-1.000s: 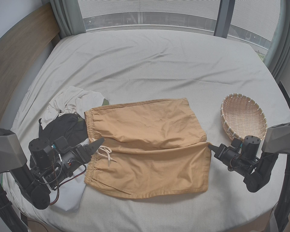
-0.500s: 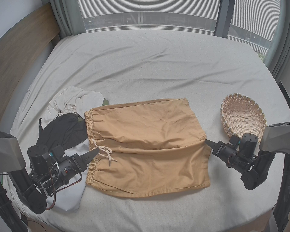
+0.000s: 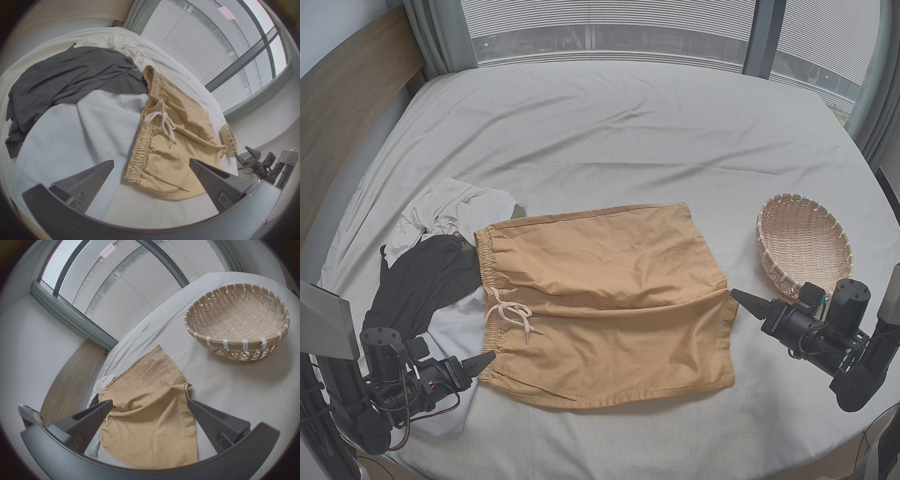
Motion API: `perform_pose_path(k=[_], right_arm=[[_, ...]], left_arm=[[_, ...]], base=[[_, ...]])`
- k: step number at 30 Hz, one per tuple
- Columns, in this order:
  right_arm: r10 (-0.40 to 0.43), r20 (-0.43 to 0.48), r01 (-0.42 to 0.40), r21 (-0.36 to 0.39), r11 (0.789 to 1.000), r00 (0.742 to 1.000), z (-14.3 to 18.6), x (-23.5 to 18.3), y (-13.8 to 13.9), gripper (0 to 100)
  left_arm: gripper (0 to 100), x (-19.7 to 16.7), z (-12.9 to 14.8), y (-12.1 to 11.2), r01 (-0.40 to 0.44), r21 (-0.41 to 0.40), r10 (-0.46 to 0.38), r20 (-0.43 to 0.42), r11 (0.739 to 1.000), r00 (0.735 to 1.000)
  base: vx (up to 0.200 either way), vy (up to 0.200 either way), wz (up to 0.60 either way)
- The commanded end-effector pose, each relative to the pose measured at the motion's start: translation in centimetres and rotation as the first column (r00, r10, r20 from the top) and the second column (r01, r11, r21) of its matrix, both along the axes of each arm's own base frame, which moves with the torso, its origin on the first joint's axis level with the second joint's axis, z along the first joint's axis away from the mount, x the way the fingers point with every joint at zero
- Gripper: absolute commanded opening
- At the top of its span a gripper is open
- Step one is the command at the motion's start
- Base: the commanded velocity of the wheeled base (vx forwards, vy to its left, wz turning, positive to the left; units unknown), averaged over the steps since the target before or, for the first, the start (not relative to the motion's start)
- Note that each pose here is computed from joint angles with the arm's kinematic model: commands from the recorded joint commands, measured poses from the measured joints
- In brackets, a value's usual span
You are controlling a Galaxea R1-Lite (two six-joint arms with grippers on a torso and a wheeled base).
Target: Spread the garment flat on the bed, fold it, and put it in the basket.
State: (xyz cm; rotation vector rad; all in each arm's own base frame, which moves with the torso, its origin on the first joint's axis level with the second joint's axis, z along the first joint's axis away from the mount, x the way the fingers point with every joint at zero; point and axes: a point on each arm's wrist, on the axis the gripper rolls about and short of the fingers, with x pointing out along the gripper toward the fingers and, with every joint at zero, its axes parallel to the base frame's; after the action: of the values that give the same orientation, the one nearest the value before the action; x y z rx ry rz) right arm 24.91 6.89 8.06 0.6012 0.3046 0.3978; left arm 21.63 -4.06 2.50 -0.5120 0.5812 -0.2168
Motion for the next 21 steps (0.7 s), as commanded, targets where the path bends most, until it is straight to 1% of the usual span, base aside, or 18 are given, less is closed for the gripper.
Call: perform_pose_path(k=[1,7,16,21], right_arm=[[-0.001,0.034,0.0,0.008,1.0,0.999,1.0,-0.7,-0.2,100],[0.007,0.035,-0.007,0.009,1.0,0.999,1.0,-0.6,0.0,100],[0.019,0.027,-0.019,0.009,1.0,0.999,0.9,-0.7,0.3,100],[0.022,0.026,-0.022,0.008,1.0,0.999,0.8,-0.7,0.3,100]], left_arm=[[100,-0.4,-2.0,0.0,0.011,0.012,-0.01,-0.104,1.0,0.994],[100,-0.2,-2.7,-0.6,0.05,0.001,-0.049,-0.13,0.999,0.99],[100,1.5,-3.2,-1.0,0.05,-0.005,-0.051,-0.096,0.999,0.994],[100,2.0,-3.5,-1.1,0.049,-0.008,-0.049,-0.094,0.999,0.994]], base=[[0.0,0.0,0.0],[0.0,0.0,0.0],[0.0,0.0,0.0],[0.0,0.0,0.0]])
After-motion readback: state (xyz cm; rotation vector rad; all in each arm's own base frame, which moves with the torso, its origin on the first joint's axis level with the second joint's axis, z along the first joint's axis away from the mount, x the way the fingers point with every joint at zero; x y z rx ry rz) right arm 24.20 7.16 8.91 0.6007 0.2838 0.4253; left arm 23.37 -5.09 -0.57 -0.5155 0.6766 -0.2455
